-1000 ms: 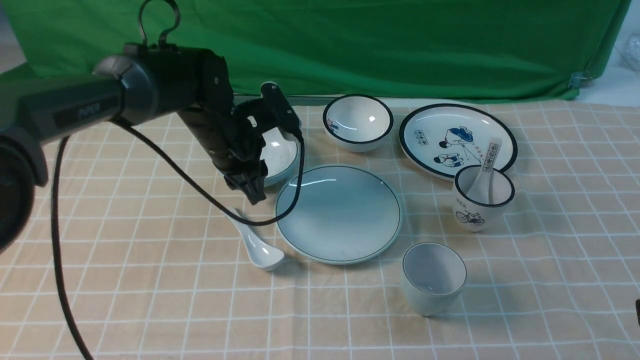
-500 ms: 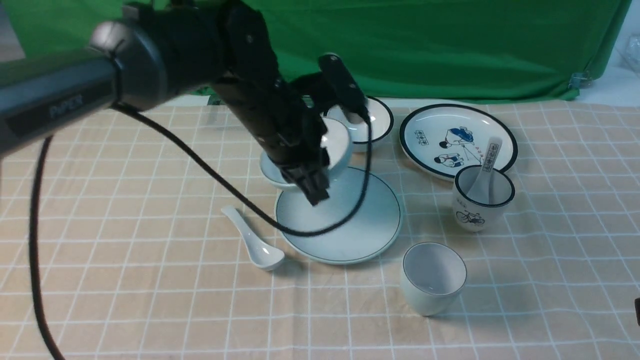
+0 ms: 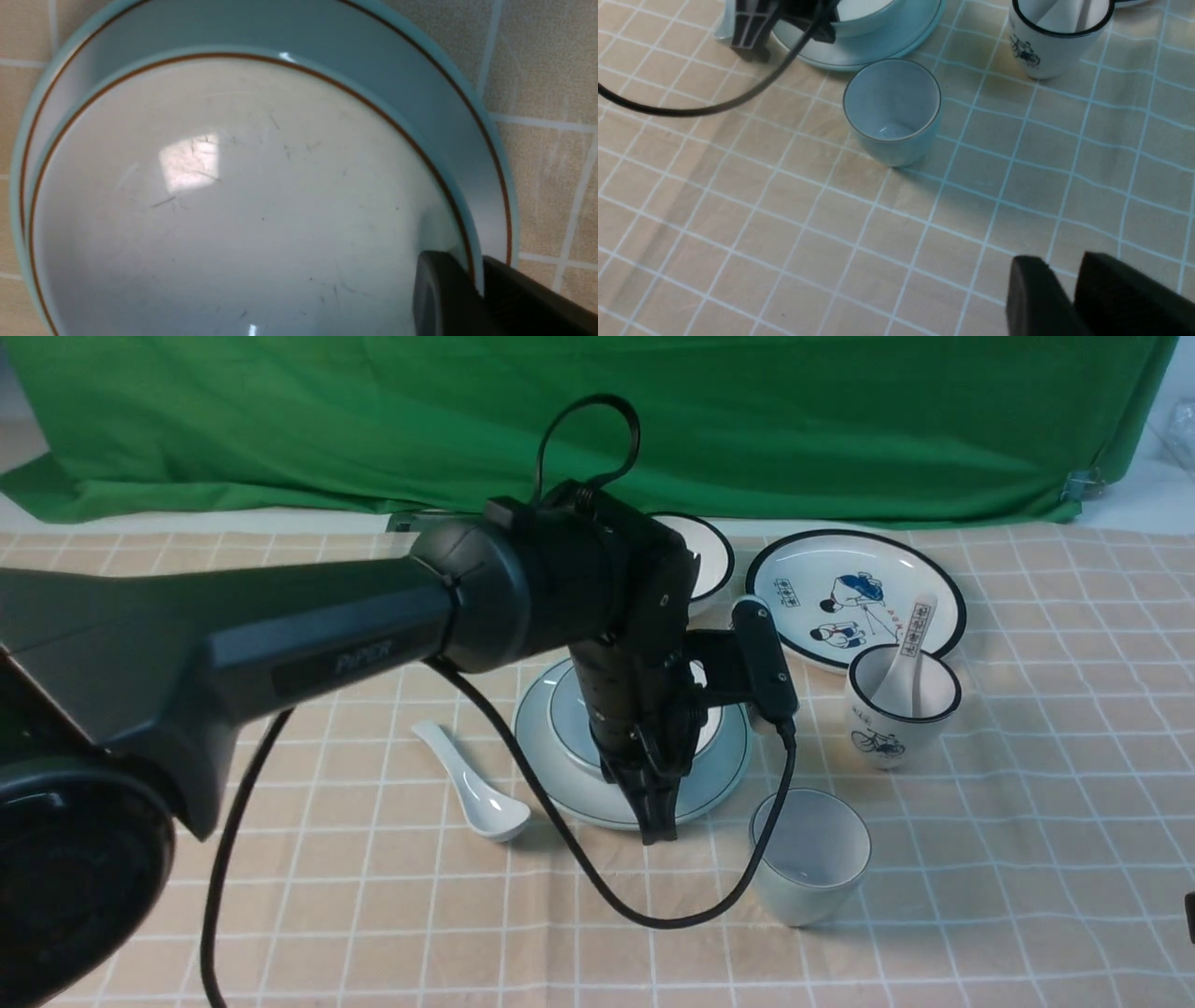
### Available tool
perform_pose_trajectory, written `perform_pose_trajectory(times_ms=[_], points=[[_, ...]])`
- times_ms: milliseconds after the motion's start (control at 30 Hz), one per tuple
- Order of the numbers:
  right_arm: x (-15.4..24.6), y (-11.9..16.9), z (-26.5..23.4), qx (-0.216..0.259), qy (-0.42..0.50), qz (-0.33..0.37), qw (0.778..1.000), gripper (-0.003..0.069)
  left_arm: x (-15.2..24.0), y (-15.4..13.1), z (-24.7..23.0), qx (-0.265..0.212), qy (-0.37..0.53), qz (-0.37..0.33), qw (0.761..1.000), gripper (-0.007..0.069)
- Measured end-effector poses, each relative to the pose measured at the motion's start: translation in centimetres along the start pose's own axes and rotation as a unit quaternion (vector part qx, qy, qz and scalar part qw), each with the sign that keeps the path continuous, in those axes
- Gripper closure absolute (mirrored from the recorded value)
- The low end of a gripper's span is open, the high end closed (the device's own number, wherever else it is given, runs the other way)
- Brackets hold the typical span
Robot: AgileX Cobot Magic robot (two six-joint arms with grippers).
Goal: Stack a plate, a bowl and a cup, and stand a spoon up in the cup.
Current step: Use the left arm to put the blue rice bowl into the blue large plate in the middle
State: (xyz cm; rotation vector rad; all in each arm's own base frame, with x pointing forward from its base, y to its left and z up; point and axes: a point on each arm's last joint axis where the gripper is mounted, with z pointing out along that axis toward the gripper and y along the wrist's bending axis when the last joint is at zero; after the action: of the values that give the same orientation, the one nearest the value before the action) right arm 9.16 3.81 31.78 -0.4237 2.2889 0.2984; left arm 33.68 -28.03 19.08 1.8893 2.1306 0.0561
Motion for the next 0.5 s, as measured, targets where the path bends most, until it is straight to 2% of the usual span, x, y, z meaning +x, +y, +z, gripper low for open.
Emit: perform_pose_trajectory(times_ms=[100,233,267,300,367,433,500], points=[[0.0,0.0,0.0,0.000,0.000,0.000,1.000,0.0470,0.0,-0.1,0.0,0.004,0.002,-0.002,1.000,0.0556],[0.0,0.0,0.1,0.000,0.002,0.002,1.000,0.0413,0.0,-0.3,-0.1,0.015,0.002,-0.008,1.000,0.0480],[-0.2,0.0,0.2,0.000,0.006,0.003,1.000,0.0367,0.0,-0.3,-0.3,0.018,-0.001,-0.012,1.000,0.0414],[-0.2,-0.1,0.2,-0.001,0.006,0.003,1.000,0.0358,0.0,-0.3,-0.4,0.017,-0.001,-0.013,1.000,0.0398],[-0.8,0.0,0.3,-0.005,0.012,0.005,1.000,0.0324,-0.1,-0.3,-1.3,0.013,-0.009,-0.027,1.000,0.0314],[-1.9,0.2,0.6,-0.022,0.019,0.001,1.000,0.0318,-0.1,-0.2,-3.6,0.002,-0.026,-0.049,0.998,0.0220],[-2.9,0.6,0.9,-0.042,0.028,-0.008,0.999,0.0331,-0.2,-0.2,-5.7,-0.008,-0.047,-0.080,0.996,0.0186]])
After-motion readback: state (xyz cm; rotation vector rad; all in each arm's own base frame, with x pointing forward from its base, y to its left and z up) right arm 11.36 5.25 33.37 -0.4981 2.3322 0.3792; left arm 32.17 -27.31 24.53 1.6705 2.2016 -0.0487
